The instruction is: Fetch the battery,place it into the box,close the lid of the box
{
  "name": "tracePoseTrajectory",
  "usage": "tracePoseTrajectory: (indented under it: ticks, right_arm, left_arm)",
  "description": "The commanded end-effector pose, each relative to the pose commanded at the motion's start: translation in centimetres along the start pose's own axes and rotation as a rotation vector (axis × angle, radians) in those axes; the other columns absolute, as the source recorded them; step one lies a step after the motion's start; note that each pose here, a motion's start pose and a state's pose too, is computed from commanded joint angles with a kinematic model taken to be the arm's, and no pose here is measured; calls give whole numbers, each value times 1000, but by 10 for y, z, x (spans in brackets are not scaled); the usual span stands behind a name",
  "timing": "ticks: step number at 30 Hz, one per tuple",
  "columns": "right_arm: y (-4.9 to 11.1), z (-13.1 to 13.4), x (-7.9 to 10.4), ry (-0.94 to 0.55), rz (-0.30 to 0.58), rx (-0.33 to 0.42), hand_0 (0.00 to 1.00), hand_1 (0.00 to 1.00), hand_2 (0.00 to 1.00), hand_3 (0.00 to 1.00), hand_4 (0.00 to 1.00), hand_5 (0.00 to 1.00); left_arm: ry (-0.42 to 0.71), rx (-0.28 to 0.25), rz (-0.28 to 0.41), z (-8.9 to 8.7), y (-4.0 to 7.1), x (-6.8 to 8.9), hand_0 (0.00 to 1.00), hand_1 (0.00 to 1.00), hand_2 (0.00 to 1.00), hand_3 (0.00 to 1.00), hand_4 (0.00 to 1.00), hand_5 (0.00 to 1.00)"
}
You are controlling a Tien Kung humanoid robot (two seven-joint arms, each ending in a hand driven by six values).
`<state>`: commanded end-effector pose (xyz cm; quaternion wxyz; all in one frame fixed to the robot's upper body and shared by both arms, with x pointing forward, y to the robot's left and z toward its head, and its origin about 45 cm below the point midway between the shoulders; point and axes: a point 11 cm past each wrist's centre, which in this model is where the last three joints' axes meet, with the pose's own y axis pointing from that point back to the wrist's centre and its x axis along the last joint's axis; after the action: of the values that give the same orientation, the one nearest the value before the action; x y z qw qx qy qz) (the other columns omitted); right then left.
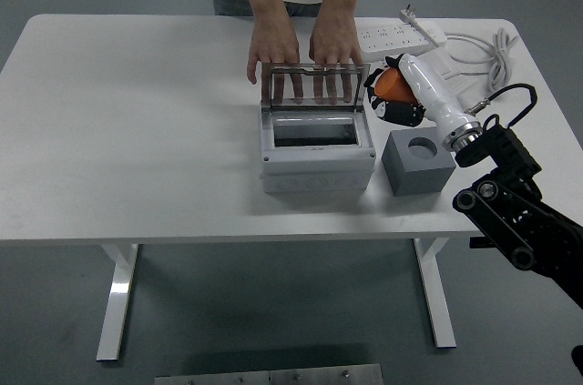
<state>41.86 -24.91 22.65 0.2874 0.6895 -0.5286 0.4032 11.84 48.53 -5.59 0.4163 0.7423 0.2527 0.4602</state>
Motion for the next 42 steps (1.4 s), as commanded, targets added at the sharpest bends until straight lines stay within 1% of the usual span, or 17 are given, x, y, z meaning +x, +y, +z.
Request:
tracePoseTrajectory:
  ticks: [8, 11, 15, 21, 27, 31, 36, 42]
  right_arm:
    - [-15, -16, -26, 196, -91, -23, 109, 191, 339, 313, 37, 2]
    - [-20, -20, -36, 246, -123, -37, 108, 191, 342, 313, 40, 2]
    - [-25, -25, -44, 281, -147, -45, 108, 191, 342, 313, 40, 2]
    - [-35, -40, -53, 298, -163, -32, 106, 191, 343, 311, 42, 2]
    - [-45, -62, -62, 287, -160, 2, 104, 191, 344, 311, 43, 2]
    - [-48, -74, -68, 278, -163, 23, 101, 190, 344, 310, 45, 2]
    - [-51, -82, -75, 267, -166, 35, 100, 190, 345, 311, 46, 2]
    - [-54, -82, -82, 246, -157, 36, 99, 190, 346, 313, 48, 2]
  left_arm:
    - [0, 4, 1, 1, 1, 2, 632, 698, 573, 541, 500, 2]
    - [0, 10, -1, 0, 1, 2, 632, 698, 573, 541, 500, 2]
    - [3, 18, -3, -1, 1, 3, 632, 698, 573, 541, 500, 2]
    - [3, 22, 0, -1, 1, 5, 632, 698, 573, 541, 500, 2]
    - [-1, 27, 3, 0, 2, 9, 632, 698, 573, 541, 500, 2]
    - [-2, 29, 4, 1, 2, 11, 632, 698, 573, 541, 500, 2]
    - [-4, 27, 5, 3, 3, 13, 632, 698, 573, 541, 500, 2]
    - [-9, 23, 11, 5, 4, 17, 632, 698, 573, 541, 500, 2]
